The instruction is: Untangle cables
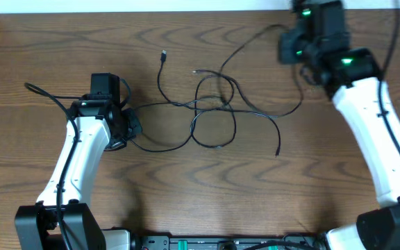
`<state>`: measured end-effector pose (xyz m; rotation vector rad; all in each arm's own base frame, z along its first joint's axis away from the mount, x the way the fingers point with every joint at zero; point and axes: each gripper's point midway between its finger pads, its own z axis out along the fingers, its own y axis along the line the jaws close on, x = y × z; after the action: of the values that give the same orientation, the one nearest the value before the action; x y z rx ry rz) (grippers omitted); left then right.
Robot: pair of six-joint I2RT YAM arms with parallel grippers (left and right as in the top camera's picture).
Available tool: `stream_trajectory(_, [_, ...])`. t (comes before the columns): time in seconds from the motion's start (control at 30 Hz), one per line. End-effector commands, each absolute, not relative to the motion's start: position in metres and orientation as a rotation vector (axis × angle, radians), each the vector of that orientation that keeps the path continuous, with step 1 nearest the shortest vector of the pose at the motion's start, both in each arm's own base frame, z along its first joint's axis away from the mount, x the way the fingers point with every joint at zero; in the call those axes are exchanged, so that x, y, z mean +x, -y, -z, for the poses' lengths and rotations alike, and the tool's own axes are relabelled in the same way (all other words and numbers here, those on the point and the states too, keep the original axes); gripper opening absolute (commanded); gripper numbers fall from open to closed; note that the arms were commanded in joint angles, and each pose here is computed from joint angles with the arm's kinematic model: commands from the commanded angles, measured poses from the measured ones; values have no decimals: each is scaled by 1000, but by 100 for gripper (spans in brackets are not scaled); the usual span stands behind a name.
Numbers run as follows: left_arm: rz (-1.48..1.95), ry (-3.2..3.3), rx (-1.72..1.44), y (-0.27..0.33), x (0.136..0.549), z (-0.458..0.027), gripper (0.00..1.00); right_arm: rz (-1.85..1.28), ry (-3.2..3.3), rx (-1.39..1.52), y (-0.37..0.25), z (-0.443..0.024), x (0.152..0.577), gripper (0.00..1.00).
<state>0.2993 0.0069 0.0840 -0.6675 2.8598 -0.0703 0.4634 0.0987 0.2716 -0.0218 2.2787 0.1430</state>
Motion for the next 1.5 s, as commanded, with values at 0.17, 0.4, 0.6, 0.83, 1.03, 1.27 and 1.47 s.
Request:
stream_trajectory(0.17, [62, -2796, -671, -12, 309, -100, 7, 33, -2232, 329, 2, -278, 472, 1])
stream_trajectory(0.4, [132, -2525, -605, -13, 348, -193, 7, 183, -2223, 528, 47, -268, 463, 1])
stream_trajectory(0.6, [215, -2278, -535, -10, 361, -291, 7, 28, -2291, 365, 20, -255, 475, 1])
stream_trajectory(0.83, [468, -2190, -389, 26, 358, -334, 7, -483, -2351, -145, -85, -243, 471, 49])
stream_trajectory(1.03, [615, -2222, -199, 55, 353, -334, 8, -752, -2400, -493, -168, -218, 436, 66])
stream_trajectory(1.27, [808, -2154, -33, 85, 349, -354, 8, -836, -2476, -723, -245, -178, 402, 77])
stream_trajectory(1.47, [998, -2014, 127, 111, 345, -389, 7, -897, -2473, -797, -297, -159, 390, 82])
